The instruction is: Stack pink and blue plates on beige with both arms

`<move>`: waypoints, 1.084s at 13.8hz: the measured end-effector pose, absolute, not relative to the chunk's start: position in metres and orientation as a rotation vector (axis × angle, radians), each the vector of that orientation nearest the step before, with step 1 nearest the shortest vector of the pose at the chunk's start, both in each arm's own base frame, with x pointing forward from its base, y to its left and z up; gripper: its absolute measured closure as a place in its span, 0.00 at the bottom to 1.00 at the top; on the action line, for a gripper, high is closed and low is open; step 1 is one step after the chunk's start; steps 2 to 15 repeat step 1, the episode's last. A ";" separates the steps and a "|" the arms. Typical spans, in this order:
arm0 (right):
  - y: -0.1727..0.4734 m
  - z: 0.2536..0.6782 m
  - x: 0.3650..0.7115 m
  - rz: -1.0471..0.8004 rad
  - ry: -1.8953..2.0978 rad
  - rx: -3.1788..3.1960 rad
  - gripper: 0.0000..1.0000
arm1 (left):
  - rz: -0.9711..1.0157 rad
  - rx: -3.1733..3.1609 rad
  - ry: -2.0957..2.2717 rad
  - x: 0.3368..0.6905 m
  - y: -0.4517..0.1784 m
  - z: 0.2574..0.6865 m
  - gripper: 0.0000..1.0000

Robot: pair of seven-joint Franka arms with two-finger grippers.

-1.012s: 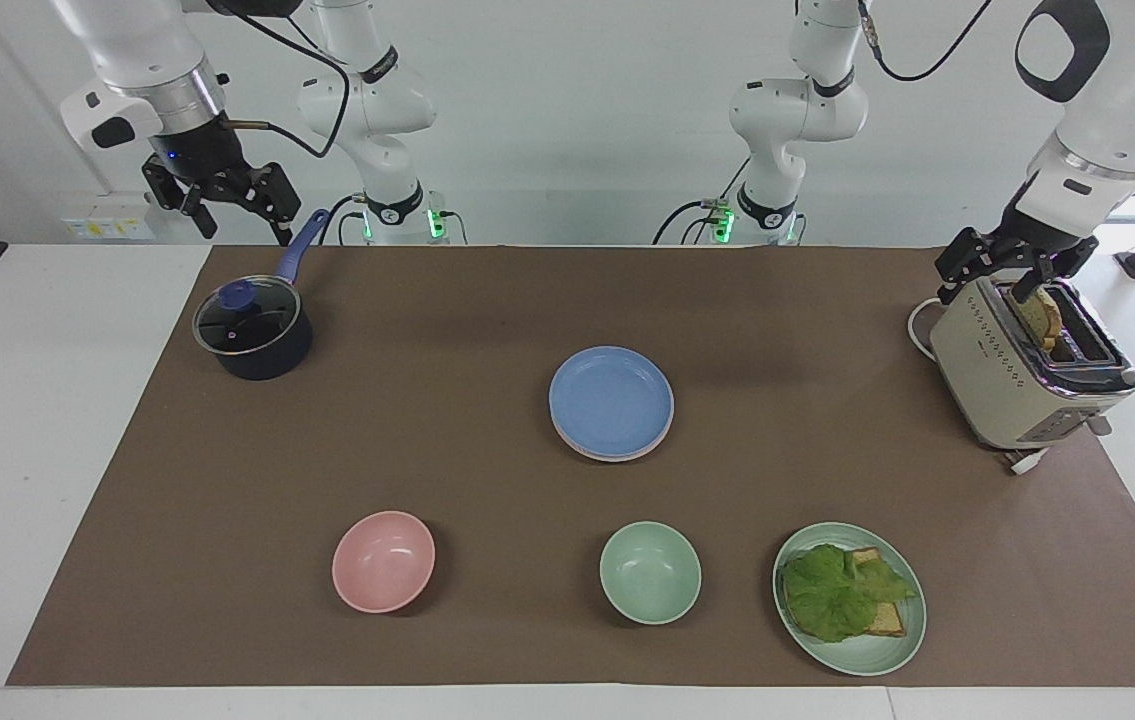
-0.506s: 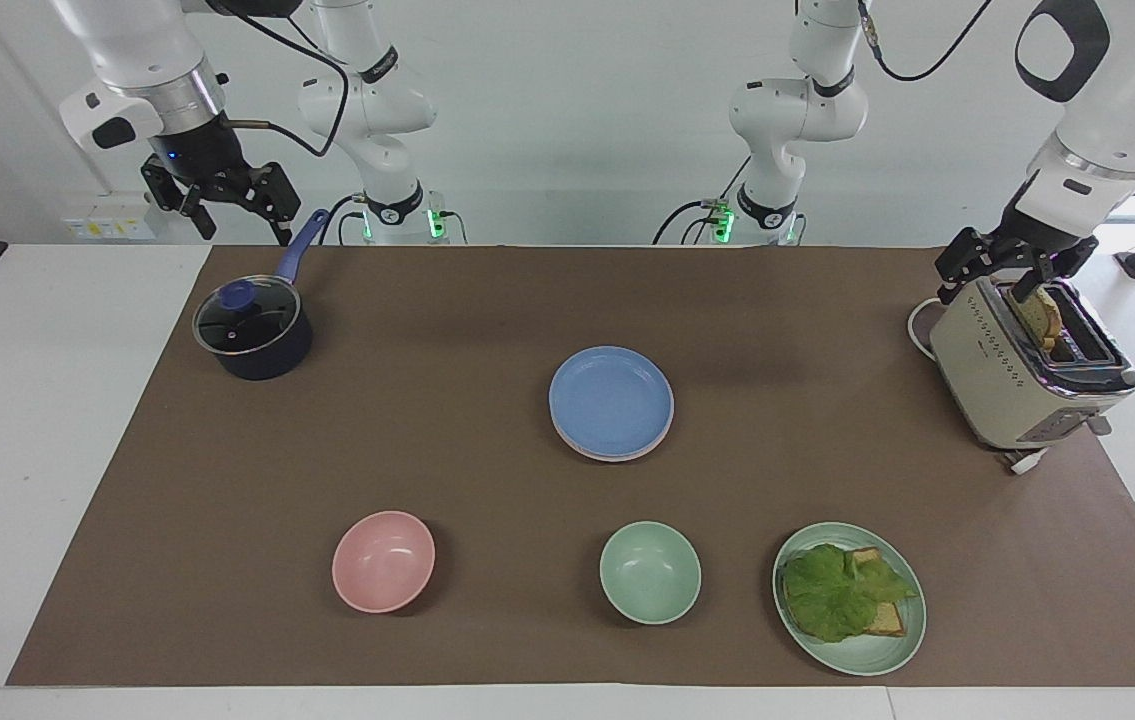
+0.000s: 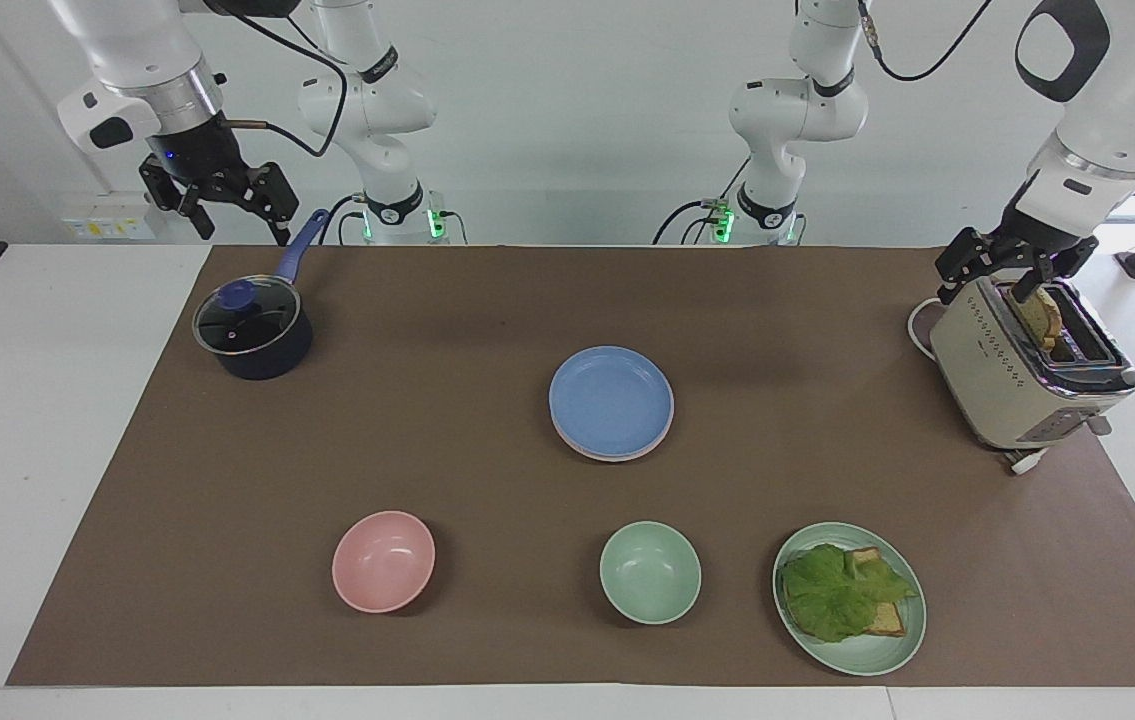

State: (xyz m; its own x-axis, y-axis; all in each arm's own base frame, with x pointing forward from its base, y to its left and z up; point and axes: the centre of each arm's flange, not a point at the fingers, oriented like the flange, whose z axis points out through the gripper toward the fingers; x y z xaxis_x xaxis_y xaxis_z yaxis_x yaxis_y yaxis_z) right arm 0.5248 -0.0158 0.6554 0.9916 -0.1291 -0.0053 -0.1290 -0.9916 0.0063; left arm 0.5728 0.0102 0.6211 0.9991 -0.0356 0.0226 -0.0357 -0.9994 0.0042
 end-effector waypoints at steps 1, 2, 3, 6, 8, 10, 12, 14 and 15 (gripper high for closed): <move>-0.016 0.655 0.525 -0.009 -0.203 3.129 0.00 | 0.035 3.136 -0.056 0.573 0.010 0.621 0.00; -0.016 0.655 0.525 -0.009 -0.203 3.129 0.00 | 0.035 3.136 -0.056 0.573 0.010 0.621 0.00; -0.016 0.655 0.525 -0.009 -0.203 3.129 0.00 | 0.035 3.136 -0.056 0.573 0.010 0.621 0.00; -0.016 0.655 0.525 -0.009 -0.203 3.129 0.00 | 0.035 3.136 -0.056 0.573 0.010 0.621 0.00; -0.016 0.655 0.525 -0.009 -0.203 3.129 0.00 | 0.035 3.136 -0.056 0.573 0.010 0.621 0.00; -0.016 0.655 0.525 -0.009 -0.203 3.129 0.00 | 0.035 3.136 -0.056 0.573 0.010 0.621 0.00; -0.016 0.655 0.525 -0.009 -0.203 3.129 0.00 | 0.035 3.136 -0.056 0.573 0.010 0.621 0.00; -0.016 0.655 0.525 -0.009 -0.203 3.129 0.00 | 0.035 3.136 -0.056 0.573 0.010 0.621 0.00; -0.016 0.655 0.525 -0.009 -0.203 3.129 0.00 | 0.035 3.136 -0.056 0.573 0.010 0.621 0.00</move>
